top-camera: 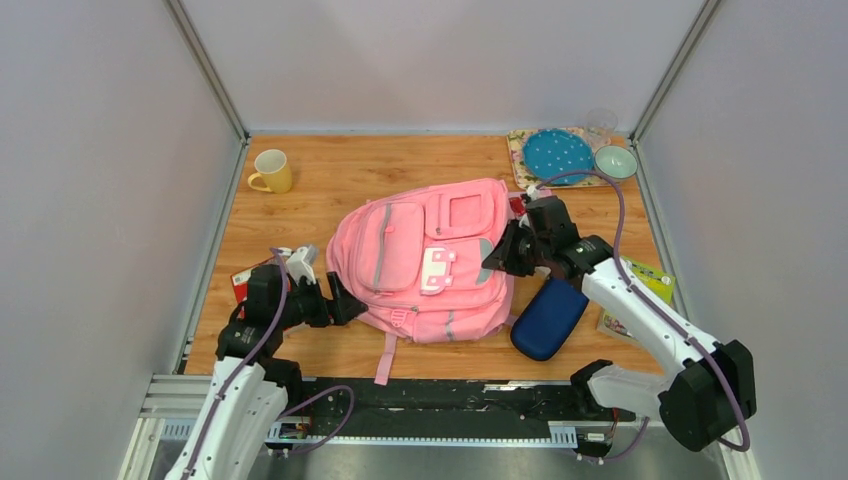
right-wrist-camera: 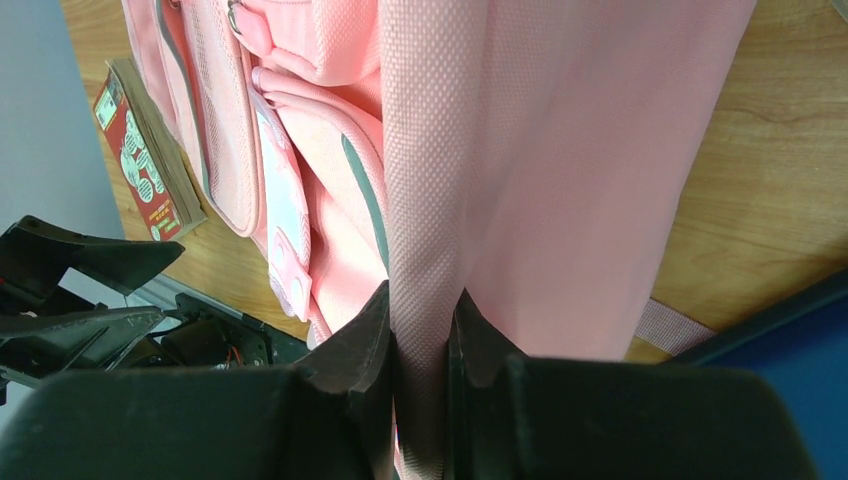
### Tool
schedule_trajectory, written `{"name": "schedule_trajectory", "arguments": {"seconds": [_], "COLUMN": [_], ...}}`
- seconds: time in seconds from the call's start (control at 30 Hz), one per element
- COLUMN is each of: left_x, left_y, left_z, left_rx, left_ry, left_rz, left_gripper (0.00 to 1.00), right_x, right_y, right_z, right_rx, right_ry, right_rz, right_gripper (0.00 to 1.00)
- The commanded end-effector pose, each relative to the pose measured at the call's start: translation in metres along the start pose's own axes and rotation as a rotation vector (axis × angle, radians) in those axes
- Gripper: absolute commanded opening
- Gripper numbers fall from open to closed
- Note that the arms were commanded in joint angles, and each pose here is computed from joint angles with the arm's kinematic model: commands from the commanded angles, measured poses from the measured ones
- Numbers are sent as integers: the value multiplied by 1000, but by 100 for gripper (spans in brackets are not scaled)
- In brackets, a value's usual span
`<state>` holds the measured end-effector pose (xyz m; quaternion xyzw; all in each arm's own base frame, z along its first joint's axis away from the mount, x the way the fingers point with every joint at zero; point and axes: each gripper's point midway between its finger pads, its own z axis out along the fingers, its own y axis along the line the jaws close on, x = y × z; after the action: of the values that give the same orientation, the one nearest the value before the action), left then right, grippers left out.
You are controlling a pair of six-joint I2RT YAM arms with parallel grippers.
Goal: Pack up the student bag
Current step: Unzip the student bag at the center of the board.
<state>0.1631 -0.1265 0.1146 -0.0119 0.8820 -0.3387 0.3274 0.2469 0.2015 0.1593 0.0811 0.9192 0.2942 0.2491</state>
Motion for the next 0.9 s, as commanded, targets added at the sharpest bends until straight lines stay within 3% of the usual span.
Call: {"name": "schedule_trajectory", "arguments": {"seconds": [0.0, 0.1, 0.33, 0.5, 0.87], "left_x": [0, 7, 50, 60, 48], "left_y": [-24, -25, -37, -54, -41], "left_z": [2, 9, 23, 30, 61], "left_rx": [142, 130, 84, 152, 128], "left_ry": [-30, -33, 99, 114, -48], "left_rz": [-4, 6, 153, 171, 201], "left_gripper": [96, 96, 95, 93, 83], "right_x": [-37, -45, -74, -84, -71], "right_y": [38, 39, 70, 81, 94], "right_z": [-15, -14, -11, -7, -12], "right_rx": [-107, -86, -148, -165, -257], "right_ry": [-108, -116, -159, -155, -109], "right_rz": [-63, -44, 22, 37, 52], "right_gripper": [0, 0, 0, 0, 0]}}
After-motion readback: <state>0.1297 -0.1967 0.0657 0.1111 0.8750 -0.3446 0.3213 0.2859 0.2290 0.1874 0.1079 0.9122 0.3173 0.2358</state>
